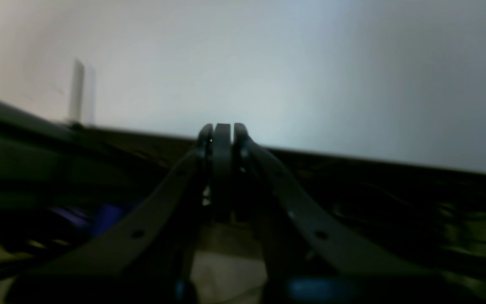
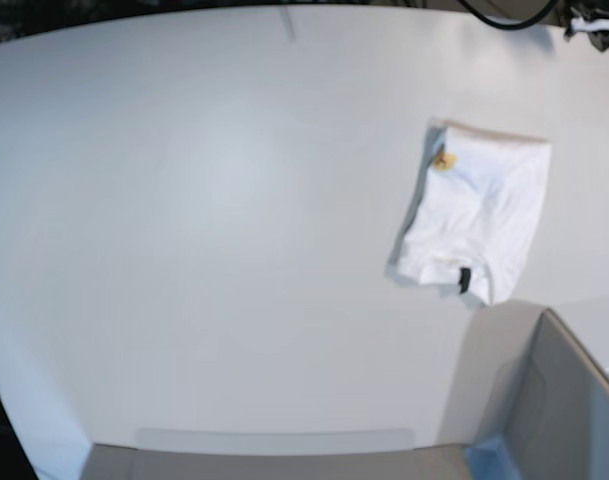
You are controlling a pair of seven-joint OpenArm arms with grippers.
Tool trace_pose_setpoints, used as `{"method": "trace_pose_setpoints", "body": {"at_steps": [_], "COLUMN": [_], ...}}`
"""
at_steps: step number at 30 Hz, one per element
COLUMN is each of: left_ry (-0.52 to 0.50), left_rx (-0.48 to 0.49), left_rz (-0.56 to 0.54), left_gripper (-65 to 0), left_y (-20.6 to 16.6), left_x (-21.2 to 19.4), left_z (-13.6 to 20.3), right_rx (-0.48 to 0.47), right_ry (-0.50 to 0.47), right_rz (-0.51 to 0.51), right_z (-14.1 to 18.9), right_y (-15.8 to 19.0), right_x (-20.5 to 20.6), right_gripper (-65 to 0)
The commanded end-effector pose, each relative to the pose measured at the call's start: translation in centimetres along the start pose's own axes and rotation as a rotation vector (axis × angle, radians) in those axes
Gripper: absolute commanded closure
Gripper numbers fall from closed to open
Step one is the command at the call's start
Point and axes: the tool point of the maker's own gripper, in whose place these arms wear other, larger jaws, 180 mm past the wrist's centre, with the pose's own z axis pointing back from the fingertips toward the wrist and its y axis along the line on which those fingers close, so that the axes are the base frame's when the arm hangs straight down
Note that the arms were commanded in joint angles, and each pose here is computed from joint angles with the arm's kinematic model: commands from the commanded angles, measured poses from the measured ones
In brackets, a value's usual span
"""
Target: Layout the t-shirt on the table in an organized manner, then fold the t-shirt properly
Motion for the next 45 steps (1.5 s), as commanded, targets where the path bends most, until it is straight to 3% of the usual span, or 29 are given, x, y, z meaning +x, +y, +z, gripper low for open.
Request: {"method": "trace_pose_setpoints", "body": {"at_steps": [1,7,11,15,19,26,38,45], "left_ry": [-0.036,0.06,0.136,0.173,0.214,0.362,0.557,0.685], "left_rx": [0.027,0.081,0.028,0.062,0.109,0.124,0.095,0.073], "left_rz": [-0.008,-0.025,-0.06,-0.067,-0.073,-0.072,0.024,-0.068], "left_gripper": [0.0,0.0,0.0,0.0,0.0,0.0,0.0,0.0], "left_y": [1.0,3.1,2.4,3.3,4.3,4.1,3.6,1.5], "left_x": [1.1,-0.4,-2.9,-3.9,-5.6,-11.6,-21.0,-27.6], "left_z": [0.8,1.9,2.6,3.1,3.2,2.8,2.4,0.9], "right_rx": [0.008,0.004,0.058,0.131,0.122,0.138,0.17,0.184], "right_ry": [-0.023,0.014,0.081,0.146,0.212,0.325,0.411,0.457], "right_rz": [0.014,0.063,0.076,0.101,0.078,0.183,0.344,0.445], "right_z": [0.6,0.9,1.7,3.1,4.5,5.7,2.0,-0.2], "right_y": [0.0,-0.6,0.6,1.5,-0.2,-2.7,-5.9,-8.3], "right_x": [0.5,-0.9,-3.5,-6.5,-9.9,-16.2,-21.6,-23.6], "right_gripper": [-1.8,-1.7,-1.7,-1.7,-1.7,-1.7,-1.8,-1.8]}}
